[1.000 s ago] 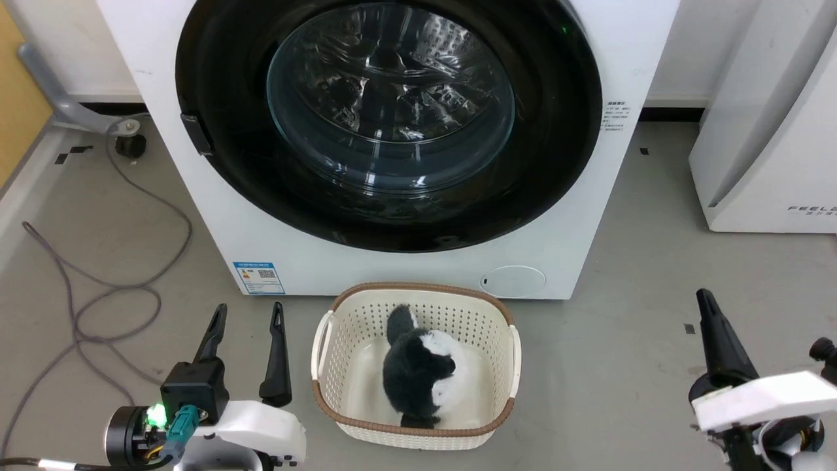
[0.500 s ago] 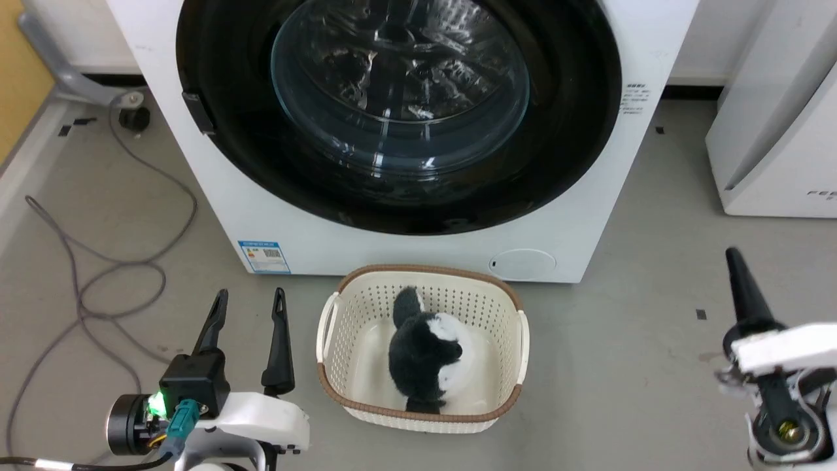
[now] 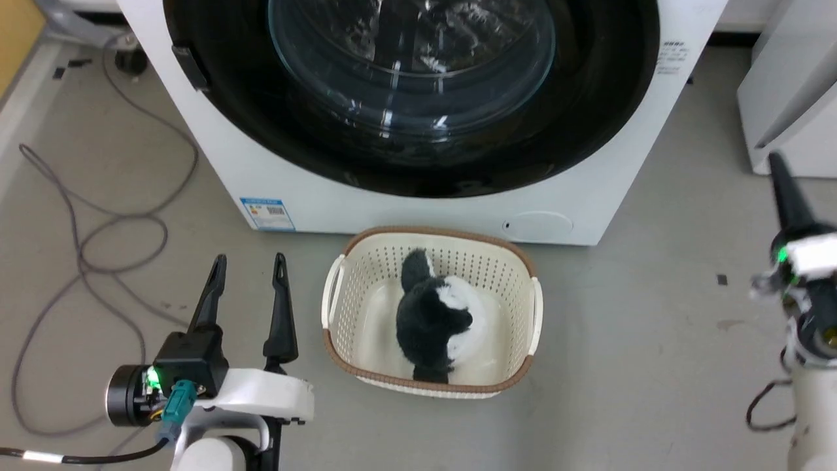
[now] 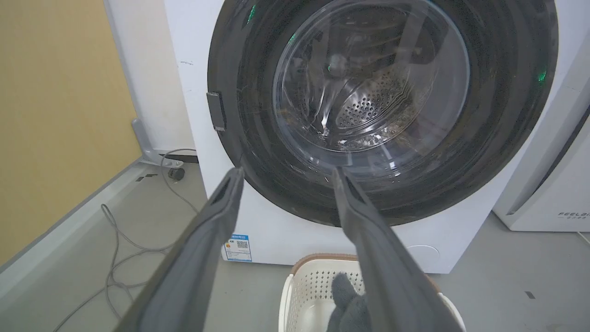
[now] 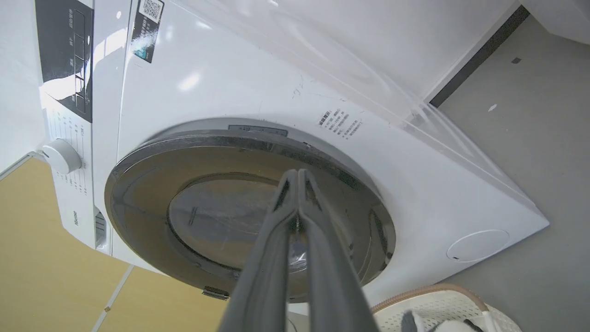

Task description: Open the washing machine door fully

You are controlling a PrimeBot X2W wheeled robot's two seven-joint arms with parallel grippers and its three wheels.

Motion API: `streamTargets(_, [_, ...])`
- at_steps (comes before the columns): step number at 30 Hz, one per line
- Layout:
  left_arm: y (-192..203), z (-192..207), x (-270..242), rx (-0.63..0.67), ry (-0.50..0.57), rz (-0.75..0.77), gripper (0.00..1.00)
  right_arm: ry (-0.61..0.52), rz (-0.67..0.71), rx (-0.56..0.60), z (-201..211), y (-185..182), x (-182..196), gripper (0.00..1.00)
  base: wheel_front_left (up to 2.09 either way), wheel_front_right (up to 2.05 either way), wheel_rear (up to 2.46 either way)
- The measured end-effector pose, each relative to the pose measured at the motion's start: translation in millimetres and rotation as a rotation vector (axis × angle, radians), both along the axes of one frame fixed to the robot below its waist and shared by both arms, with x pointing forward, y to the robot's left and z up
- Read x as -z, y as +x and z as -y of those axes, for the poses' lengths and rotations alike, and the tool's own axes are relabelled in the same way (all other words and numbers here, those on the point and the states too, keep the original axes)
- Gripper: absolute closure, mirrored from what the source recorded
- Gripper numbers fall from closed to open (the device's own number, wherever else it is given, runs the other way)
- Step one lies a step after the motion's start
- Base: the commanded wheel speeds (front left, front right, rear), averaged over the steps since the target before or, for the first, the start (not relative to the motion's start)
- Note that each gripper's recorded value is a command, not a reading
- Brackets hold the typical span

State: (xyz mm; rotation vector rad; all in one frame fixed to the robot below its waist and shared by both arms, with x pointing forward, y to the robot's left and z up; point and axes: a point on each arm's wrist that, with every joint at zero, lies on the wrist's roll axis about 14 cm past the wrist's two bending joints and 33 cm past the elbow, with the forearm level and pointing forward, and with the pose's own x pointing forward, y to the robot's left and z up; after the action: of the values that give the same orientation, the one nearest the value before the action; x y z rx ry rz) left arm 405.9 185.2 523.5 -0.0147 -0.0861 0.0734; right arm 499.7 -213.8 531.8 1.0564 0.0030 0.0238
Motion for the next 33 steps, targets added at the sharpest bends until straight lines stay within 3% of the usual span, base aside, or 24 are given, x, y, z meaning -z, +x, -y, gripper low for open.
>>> streamTargets(15, [16.9, -3.4, 11.8, -0.022, -0.025, -0.005, 0.0, 0.09, 0.039, -0.046, -2.8, 78.9, -28.4, 1.0, 0.0, 0.0, 0.0])
streamTargets(33, [22.7, -17.3, 24.2, -0.081, -0.043, -0.013, 0.0, 0.103, -0.016, -0.234, -50.9, 153.6, -47.1, 1.0, 0.0, 0.0, 0.0])
